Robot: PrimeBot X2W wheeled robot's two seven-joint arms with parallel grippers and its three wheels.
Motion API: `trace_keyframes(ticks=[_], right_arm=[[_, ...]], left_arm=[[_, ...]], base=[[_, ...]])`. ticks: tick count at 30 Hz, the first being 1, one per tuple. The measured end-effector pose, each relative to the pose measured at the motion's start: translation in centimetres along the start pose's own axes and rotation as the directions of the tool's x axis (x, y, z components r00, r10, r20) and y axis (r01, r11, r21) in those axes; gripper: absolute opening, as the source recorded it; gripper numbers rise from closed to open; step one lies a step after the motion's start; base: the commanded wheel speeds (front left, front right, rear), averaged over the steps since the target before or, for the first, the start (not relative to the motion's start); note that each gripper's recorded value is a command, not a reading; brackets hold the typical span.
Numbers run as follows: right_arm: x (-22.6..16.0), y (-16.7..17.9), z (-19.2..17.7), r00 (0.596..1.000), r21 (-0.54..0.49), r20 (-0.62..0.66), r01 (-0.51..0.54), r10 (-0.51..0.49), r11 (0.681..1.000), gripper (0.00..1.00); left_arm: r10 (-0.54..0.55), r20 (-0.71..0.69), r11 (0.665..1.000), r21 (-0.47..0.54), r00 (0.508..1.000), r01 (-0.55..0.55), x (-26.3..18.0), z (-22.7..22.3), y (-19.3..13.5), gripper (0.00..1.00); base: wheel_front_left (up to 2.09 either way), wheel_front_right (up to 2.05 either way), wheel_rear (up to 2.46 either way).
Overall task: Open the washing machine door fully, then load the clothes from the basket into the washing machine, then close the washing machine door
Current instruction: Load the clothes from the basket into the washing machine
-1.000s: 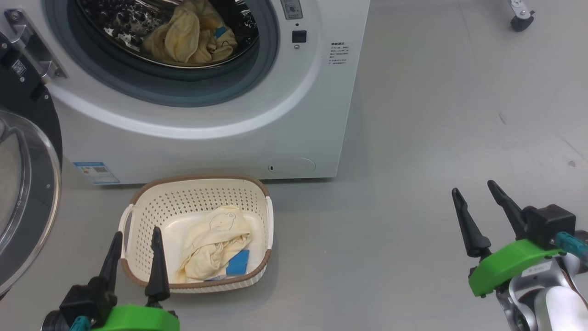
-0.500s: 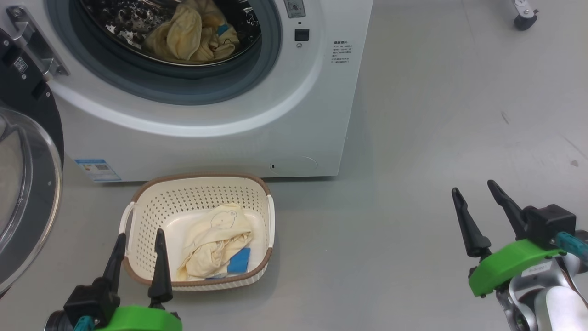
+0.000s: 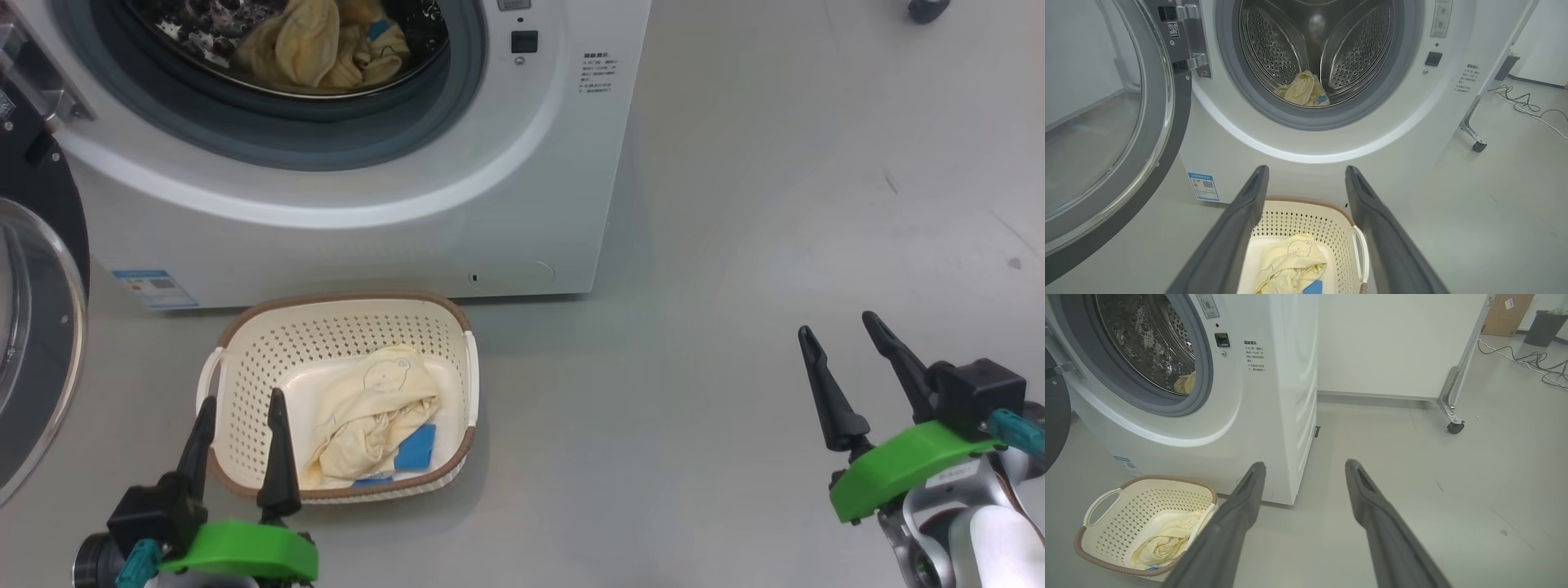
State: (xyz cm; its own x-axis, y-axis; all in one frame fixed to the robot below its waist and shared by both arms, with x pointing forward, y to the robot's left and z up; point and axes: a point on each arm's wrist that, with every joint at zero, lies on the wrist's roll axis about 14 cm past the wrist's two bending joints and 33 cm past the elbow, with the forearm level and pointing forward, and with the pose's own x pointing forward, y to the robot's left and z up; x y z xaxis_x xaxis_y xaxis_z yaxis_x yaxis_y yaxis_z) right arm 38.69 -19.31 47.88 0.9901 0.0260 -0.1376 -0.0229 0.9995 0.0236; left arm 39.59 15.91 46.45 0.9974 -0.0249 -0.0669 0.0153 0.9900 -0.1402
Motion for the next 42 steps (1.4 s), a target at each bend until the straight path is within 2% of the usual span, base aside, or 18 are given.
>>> trace_keyframes(ticks=[10, 18, 21, 27, 33, 37, 42], right_arm=[[0.9, -1.0, -2.3, 0.998, 0.034, -0.06, 0.033, -0.031, 0.999, 1.0], [3.2, -2.0, -4.0, 0.995, 0.047, -0.088, 0.058, -0.054, 0.997, 1.0], [4.4, -2.4, -4.7, 0.994, 0.054, -0.087, 0.067, -0.063, 0.996, 1.0], [5.4, -2.9, -7.6, 0.988, 0.069, -0.134, 0.087, -0.077, 0.994, 1.0], [6.2, -3.4, -10.3, 0.981, 0.082, -0.171, 0.103, -0.088, 0.991, 1.0], [6.1, -4.0, -12.4, 0.971, 0.079, -0.216, 0.126, -0.106, 0.989, 1.0], [6.4, -4.4, -14.8, 0.958, 0.068, -0.264, 0.133, -0.111, 0.989, 1.0]], left_arm=[[-0.043, -0.089, 0.999, -0.011, 0.995, 0.042, 4.7, -2.9, -1.2, 1.0], [-0.091, -0.25, 0.996, -0.025, 0.964, 0.088, 9.9, -8.5, -2.2, 1.0], [-0.108, -0.345, 0.994, -0.019, 0.932, 0.108, 11.8, -11.9, -2.6, 1.0], [-0.138, -0.546, 0.987, -0.001, 0.827, 0.164, 14.1, -19.3, -3.0, 1.0], [-0.114, -0.701, 0.982, 0.027, 0.704, 0.185, 15.3, -25.9, -1.6, 1.0], [-0.109, -0.782, 0.981, 0.016, 0.613, 0.195, 15.0, -30.1, -1.2, 1.0], [-0.103, -0.841, 0.984, -0.008, 0.531, 0.178, 15.6, -34.2, -0.6, 1.0]], base=[[0.0, 0.0, 0.0], [0.0, 0.0, 0.0], [0.0, 0.0, 0.0], [0.0, 0.0, 0.0], [0.0, 0.0, 0.0], [0.0, 0.0, 0.0], [0.0, 0.0, 0.0]])
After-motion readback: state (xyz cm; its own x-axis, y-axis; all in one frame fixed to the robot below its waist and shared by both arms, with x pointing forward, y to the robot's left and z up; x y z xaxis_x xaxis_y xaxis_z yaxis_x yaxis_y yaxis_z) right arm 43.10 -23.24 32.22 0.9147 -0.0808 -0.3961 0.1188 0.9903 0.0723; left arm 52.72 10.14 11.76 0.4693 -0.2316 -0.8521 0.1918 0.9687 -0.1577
